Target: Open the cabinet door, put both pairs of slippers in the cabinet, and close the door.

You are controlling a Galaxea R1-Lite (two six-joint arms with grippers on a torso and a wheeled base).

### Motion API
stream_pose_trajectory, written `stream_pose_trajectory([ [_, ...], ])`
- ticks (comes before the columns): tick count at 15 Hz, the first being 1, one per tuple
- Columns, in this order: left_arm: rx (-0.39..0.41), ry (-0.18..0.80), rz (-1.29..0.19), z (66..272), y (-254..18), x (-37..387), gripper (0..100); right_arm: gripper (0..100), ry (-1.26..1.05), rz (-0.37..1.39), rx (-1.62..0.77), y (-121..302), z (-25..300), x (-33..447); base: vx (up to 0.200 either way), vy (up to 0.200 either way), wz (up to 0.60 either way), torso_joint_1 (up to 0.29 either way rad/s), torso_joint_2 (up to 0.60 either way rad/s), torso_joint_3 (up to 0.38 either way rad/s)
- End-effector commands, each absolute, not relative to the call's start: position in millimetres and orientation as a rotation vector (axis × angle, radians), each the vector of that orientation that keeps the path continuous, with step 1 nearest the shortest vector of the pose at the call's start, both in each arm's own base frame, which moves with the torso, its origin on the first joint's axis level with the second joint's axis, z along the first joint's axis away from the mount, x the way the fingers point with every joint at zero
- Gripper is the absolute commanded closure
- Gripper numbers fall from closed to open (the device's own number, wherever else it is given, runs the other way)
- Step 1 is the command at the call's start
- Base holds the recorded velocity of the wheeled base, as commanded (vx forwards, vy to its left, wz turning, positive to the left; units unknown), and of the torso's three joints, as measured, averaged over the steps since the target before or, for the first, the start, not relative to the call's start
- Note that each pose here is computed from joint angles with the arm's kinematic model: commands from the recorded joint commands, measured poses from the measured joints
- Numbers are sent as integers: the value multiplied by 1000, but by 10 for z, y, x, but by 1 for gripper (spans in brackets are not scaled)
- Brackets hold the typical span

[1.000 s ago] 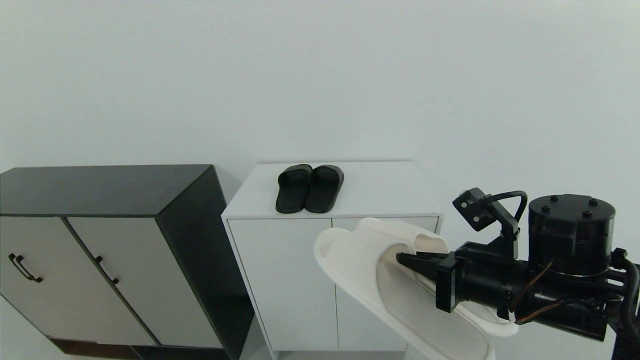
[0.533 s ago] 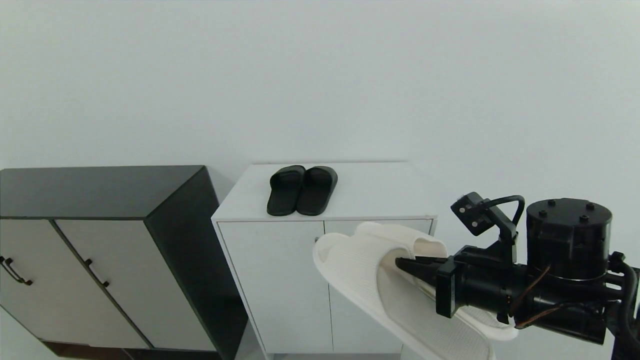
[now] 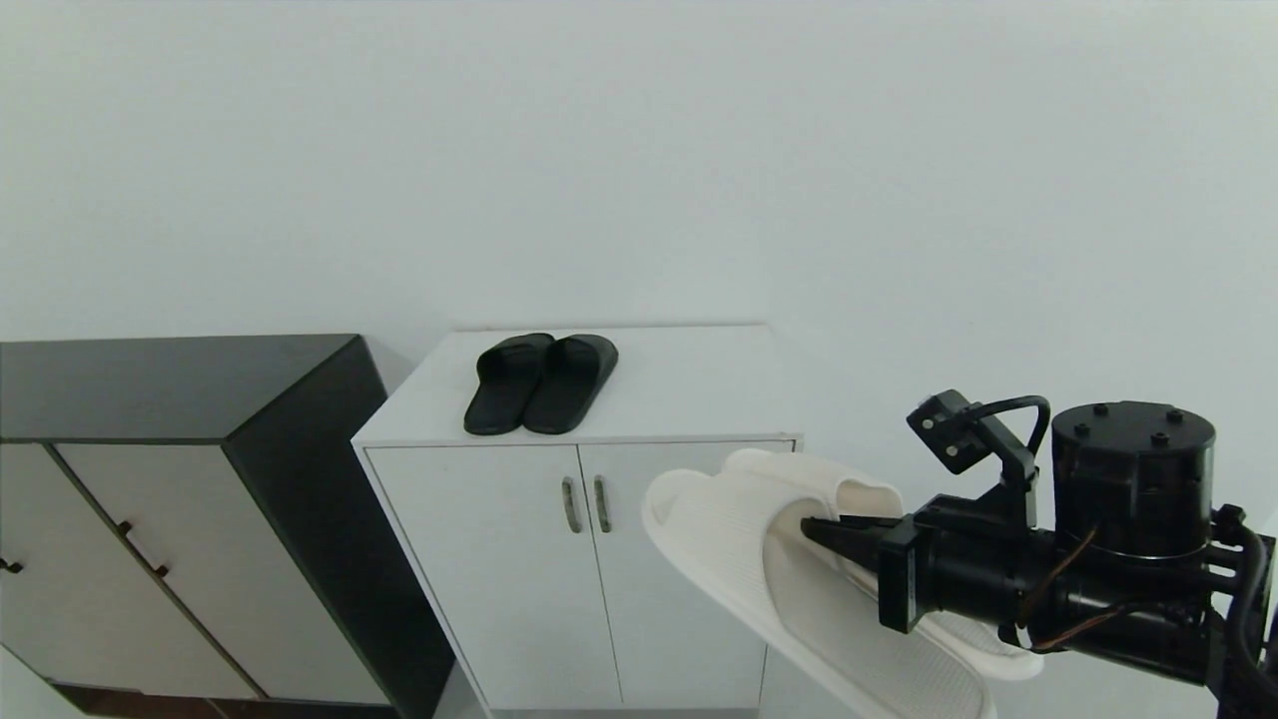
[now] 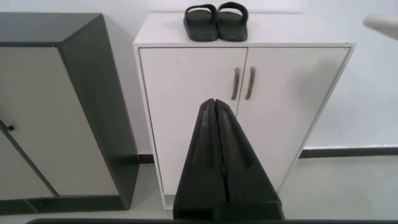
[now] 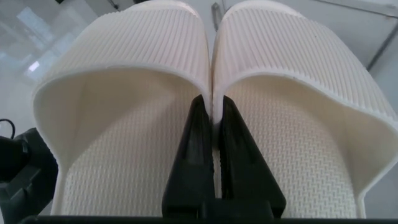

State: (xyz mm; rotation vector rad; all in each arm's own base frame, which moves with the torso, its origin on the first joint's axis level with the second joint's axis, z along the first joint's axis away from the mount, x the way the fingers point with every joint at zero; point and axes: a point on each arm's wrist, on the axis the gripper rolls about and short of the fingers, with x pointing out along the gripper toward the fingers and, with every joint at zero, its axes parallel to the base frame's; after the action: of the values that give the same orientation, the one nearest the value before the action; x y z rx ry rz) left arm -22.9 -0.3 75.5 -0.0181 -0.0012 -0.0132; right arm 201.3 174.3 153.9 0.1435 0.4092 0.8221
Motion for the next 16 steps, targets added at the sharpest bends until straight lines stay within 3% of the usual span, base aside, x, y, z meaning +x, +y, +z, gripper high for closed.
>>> stream_pose_trajectory([
  [1,-18,0,-12,755,-3,-228,100,100,418,817,138,1746,1513,2022,0,0,0,0,0,0],
  [11,-17,0,-14,755,-4,-228,100,100,428,806,129,1705,1465,2029,0,0,0,0,0,0],
  [16,-18,-1,-14,759,-4,-229,100,100,411,812,121,1703,1463,2027,0,0,0,-150,299,151],
])
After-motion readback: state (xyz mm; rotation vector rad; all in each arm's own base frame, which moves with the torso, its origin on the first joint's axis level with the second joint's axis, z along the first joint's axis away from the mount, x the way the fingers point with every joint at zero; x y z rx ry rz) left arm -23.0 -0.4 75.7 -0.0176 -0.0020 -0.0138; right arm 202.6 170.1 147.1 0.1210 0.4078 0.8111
